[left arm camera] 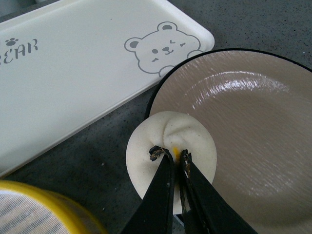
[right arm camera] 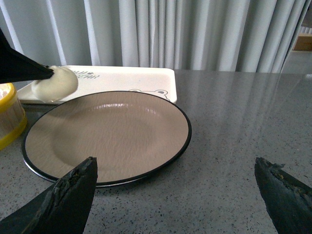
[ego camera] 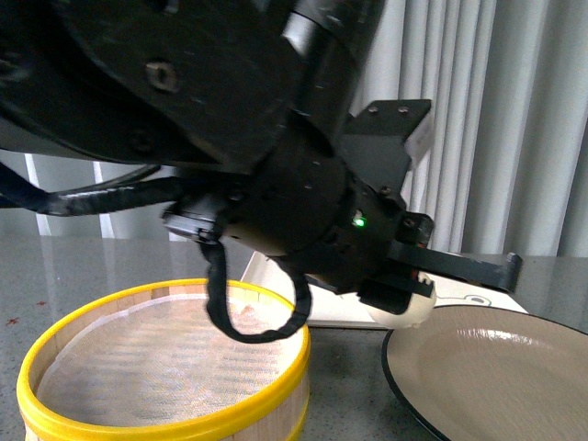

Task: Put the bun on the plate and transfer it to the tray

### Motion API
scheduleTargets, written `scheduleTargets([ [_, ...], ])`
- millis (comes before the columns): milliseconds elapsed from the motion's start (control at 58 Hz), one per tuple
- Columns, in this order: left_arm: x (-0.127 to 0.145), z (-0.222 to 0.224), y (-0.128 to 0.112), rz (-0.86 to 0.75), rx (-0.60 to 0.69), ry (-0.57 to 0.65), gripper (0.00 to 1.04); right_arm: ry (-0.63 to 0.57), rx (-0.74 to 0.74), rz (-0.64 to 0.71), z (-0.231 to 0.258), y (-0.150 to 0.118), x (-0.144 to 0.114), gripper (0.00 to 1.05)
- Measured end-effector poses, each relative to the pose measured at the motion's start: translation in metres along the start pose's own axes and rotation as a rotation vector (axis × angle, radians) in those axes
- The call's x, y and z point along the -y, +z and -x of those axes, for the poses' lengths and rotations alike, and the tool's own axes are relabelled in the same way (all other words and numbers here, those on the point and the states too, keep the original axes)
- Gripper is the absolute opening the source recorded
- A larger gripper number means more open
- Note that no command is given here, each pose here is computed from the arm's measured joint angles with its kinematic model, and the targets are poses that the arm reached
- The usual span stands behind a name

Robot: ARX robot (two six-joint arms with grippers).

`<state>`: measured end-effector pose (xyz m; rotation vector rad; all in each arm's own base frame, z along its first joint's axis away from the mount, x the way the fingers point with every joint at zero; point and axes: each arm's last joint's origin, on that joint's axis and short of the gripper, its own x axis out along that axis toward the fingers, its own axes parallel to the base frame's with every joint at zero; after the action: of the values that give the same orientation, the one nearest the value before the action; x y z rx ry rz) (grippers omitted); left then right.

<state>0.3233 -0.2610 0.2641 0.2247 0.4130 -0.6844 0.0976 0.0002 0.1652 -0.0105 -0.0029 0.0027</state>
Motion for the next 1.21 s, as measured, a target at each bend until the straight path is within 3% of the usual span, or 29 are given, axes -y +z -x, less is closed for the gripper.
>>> scheduleTargets([
  [379,0.037,-0.035,0.008,-0.067,-0.079,-0.06,0.04,0.0,0.0,0.0,0.0,0.0,0.0,0.96],
  [655,0.046,-0.052,-0.002,-0.084,-0.181,-0.059,0.04,0.0,0.0,0.0,0.0,0.0,0.0,0.96],
  [966,0.054,-0.058,-0.001,-0.013,-0.197,-0.054,0.04,0.0,0.0,0.0,0.0,0.0,0.0,0.96],
  [1207,0.061,-0.057,0.007,0.067,-0.21,-0.077,0.39,0.0,0.0,0.0,0.0,0.0,0.0,0.96],
])
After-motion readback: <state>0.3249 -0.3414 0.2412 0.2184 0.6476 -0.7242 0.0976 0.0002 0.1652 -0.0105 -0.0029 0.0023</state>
